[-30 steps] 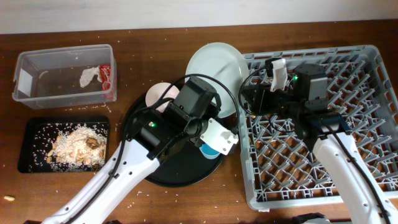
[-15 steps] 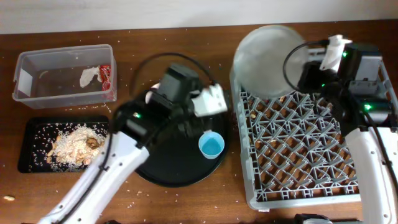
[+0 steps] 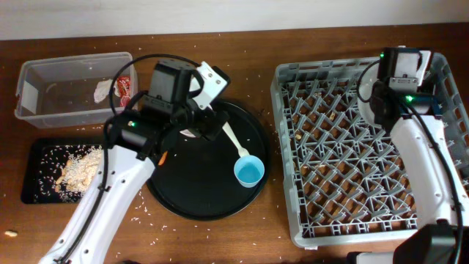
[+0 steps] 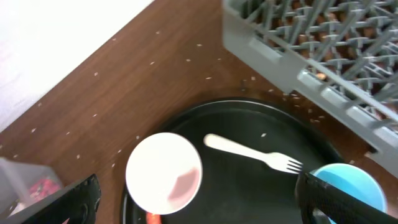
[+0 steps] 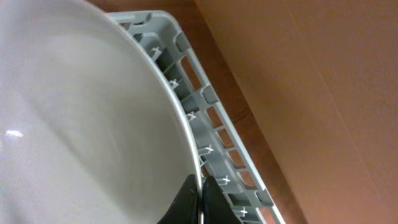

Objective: Sort waste into correct bins and load items into the dishwasher rack
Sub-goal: 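Lower the white plate upright into the rack with the right gripper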

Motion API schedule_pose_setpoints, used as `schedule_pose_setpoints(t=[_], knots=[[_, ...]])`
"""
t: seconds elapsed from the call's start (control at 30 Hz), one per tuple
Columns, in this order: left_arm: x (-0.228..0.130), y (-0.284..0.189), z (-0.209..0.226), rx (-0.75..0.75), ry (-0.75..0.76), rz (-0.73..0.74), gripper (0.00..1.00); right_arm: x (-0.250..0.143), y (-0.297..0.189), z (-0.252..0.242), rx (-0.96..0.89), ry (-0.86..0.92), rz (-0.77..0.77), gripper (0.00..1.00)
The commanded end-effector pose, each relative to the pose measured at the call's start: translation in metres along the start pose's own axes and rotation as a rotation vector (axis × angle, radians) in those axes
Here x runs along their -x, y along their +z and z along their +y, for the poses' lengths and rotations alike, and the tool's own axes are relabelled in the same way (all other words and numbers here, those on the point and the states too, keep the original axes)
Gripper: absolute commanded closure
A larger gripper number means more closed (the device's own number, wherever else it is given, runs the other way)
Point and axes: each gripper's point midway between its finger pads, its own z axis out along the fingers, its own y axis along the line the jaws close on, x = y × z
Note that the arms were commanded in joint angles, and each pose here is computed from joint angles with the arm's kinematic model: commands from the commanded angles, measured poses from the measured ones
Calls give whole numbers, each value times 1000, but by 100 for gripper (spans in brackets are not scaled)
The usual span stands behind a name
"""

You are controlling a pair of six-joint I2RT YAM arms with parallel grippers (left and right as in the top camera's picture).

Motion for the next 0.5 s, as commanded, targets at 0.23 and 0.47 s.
schedule_pose_setpoints(t=[0.23, 0.47], knots=[[1, -7, 22, 41, -53, -15, 1, 14, -17, 22, 19, -78, -51, 96], [1, -7, 22, 41, -53, -15, 1, 16, -27, 55, 179, -96, -75, 46]])
